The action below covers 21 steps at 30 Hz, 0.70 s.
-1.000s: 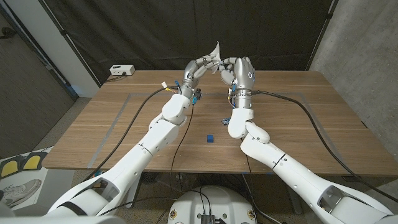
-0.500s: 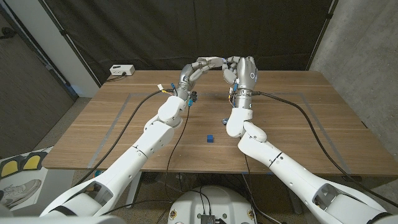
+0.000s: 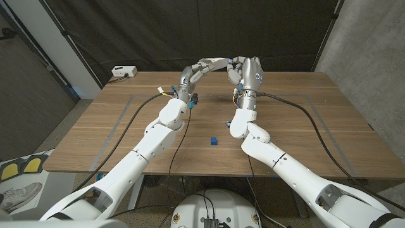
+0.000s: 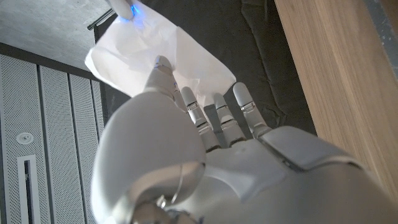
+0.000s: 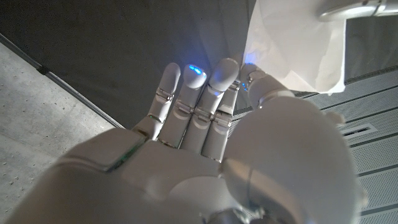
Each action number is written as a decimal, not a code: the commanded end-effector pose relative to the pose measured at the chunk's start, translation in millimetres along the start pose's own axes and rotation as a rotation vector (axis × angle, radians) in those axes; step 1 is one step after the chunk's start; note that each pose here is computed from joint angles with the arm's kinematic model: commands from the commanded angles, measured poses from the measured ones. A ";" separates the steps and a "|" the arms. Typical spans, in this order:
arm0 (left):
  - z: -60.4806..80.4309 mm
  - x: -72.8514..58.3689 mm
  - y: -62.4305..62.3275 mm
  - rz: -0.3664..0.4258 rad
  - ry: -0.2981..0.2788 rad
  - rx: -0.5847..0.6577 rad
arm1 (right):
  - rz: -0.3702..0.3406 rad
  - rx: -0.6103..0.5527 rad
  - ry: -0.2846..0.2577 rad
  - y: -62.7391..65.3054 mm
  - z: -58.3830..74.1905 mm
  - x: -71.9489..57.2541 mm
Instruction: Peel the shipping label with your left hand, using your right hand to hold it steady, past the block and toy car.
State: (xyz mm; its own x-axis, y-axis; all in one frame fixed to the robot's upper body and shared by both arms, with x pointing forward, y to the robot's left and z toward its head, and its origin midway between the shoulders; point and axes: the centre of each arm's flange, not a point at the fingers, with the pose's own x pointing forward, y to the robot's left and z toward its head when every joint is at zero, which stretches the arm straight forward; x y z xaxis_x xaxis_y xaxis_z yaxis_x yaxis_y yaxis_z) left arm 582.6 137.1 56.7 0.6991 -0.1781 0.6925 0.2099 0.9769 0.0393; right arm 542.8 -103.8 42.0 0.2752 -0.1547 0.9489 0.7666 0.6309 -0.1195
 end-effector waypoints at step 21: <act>19.9 -16.9 24.2 0.199 -0.140 0.249 | 0.000 -0.030 0.021 7.6 -3.9 4.4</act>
State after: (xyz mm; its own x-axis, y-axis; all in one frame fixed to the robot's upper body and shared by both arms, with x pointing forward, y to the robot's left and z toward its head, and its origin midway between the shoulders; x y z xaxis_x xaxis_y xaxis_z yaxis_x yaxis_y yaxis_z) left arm 568.4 158.5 60.2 0.6436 -0.0368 0.7645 -0.0401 0.9959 0.0816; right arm 549.3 -104.3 42.9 0.2868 -0.1685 0.9431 0.7797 0.6130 -0.1277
